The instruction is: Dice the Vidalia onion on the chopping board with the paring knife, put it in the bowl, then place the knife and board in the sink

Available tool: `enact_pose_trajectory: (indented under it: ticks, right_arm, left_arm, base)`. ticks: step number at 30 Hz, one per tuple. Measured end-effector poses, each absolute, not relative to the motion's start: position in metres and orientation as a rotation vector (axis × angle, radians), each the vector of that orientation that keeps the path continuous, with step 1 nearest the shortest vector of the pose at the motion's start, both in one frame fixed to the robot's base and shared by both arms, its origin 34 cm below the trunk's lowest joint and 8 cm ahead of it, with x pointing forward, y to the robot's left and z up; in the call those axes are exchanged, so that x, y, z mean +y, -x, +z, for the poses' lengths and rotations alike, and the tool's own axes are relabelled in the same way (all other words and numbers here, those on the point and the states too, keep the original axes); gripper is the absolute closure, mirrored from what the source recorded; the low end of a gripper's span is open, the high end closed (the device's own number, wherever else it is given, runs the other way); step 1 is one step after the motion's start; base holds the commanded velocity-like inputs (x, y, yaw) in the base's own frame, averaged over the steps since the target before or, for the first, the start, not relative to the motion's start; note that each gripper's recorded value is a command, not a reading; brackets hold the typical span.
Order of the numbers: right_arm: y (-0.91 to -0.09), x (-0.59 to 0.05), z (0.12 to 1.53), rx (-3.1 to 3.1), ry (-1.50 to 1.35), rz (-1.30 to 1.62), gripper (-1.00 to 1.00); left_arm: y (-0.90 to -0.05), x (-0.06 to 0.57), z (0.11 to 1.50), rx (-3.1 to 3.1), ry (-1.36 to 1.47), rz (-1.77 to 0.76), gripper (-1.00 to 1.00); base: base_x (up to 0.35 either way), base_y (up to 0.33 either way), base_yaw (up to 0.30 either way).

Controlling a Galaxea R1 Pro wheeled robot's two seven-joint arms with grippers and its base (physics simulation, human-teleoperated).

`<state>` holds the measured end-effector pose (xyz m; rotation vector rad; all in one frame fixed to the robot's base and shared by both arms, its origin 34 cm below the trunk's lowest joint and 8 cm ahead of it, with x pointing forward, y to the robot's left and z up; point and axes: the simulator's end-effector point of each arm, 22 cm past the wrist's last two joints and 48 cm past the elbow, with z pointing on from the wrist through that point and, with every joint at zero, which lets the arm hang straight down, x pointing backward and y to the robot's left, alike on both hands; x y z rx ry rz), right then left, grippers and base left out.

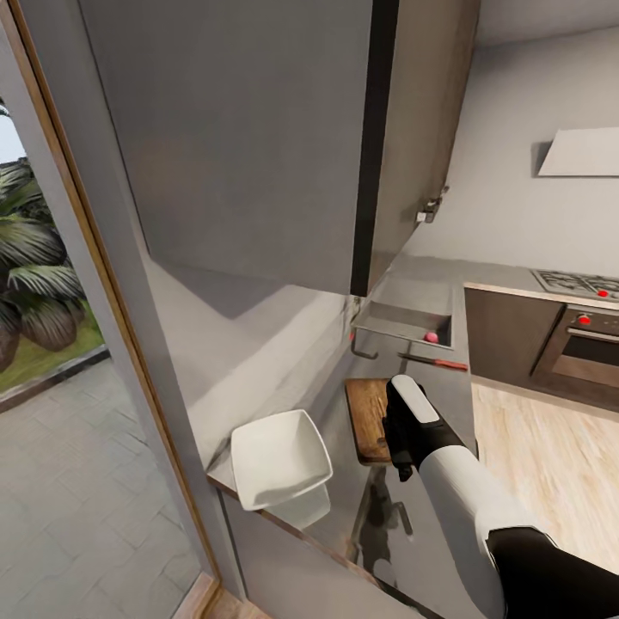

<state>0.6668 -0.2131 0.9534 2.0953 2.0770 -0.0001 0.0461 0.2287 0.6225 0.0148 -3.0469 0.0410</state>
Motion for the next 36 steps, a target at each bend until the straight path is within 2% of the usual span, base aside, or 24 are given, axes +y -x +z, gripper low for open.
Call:
enact_pose_trajectory:
  ticks: [36]
  right_arm:
    - [-0.673,-0.2129,0.9462,2.072,-2.084,0.018,-1.0]
  left_arm:
    - [-0.0403,0.228,0.6235,-3.032,-0.015,0.042,-1.0]
  base:
    - [0.007,0.0,-0.008]
